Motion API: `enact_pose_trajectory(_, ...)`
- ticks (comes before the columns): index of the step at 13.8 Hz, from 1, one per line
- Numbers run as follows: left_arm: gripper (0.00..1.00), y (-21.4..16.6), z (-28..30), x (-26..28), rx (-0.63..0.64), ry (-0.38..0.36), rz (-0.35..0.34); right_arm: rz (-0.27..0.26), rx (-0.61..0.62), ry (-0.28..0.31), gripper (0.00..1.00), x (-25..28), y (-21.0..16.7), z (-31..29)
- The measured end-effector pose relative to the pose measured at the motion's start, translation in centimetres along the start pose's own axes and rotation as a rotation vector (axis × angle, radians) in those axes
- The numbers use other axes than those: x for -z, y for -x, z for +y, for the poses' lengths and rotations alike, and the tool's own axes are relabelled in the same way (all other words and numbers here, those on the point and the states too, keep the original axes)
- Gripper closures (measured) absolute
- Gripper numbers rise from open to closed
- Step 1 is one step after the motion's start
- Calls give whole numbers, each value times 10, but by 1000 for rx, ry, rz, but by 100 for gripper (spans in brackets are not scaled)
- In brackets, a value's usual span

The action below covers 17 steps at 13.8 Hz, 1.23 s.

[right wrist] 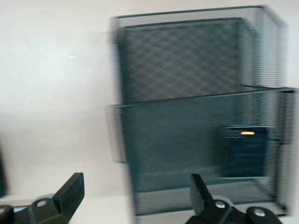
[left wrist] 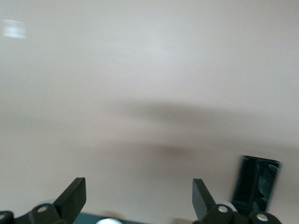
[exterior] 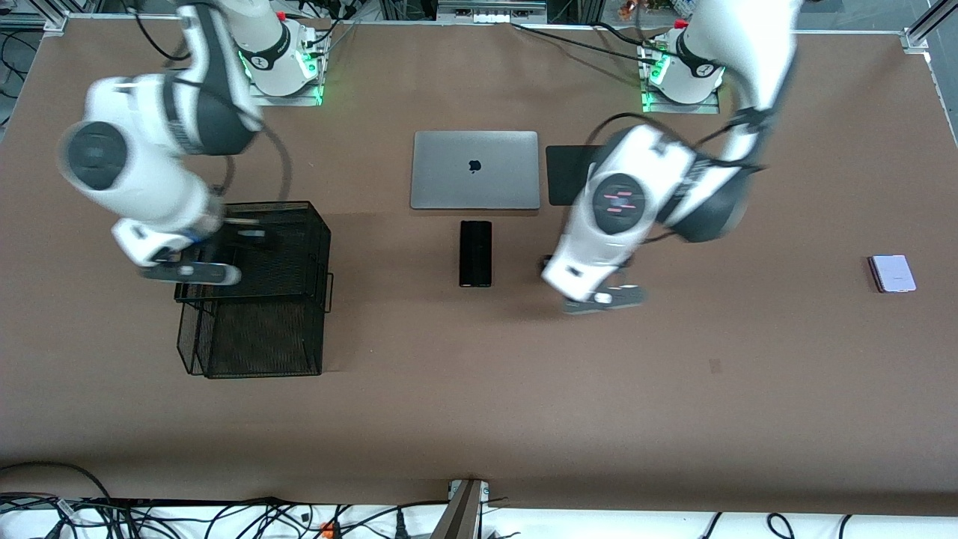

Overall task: Place phones with both arms
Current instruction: 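Grasp the black smartphone with the right gripper while the left gripper grasps the silver phone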

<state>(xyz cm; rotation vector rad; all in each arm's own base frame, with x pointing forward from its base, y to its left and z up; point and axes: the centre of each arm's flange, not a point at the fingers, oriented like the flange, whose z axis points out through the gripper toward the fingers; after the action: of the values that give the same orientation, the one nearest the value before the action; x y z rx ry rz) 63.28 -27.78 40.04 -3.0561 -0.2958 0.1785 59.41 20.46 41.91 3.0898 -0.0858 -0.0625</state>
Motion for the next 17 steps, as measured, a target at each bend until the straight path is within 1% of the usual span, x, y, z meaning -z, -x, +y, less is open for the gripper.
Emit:
enact_pose_trajectory(3, 0, -50, -110, 24, 24, 12, 1, 22, -27, -2, 0, -18, 27, -142)
enact_pose_trajectory(5, 0, -76, -184, 23, -11, -6, -7, 24, -37, -25, 0, -37, 52, -225)
enact_pose_trajectory(6, 0, -85, -217, 23, -34, -18, -4, 20, -37, -37, 0, -49, 63, -257)
enact_pose_trajectory(8, 0, -98, -278, 21, -72, -30, -11, 24, -45, -62, 0, -82, 76, -300)
enact_pose_trajectory(11, 0, -107, -375, 2, -76, -50, -37, 34, -37, -57, 0, -141, 84, -321)
enact_pose_trajectory(12, 0, -109, -411, -7, -83, -44, -27, 40, -36, -57, 0, -158, 84, -322)
enact_pose_trajectory(14, 0, -109, -480, -32, -91, -29, 17, 52, -36, -61, 0, -185, 86, -319)
enact_pose_trajectory(16, 0, -105, -538, -65, -90, -24, 94, 54, -33, -56, 0, -208, 92, -316)
enact_pose_trajectory(17, 0, -101, -557, -84, -91, -23, 127, 50, -30, -50, 0, -217, 96, -315)
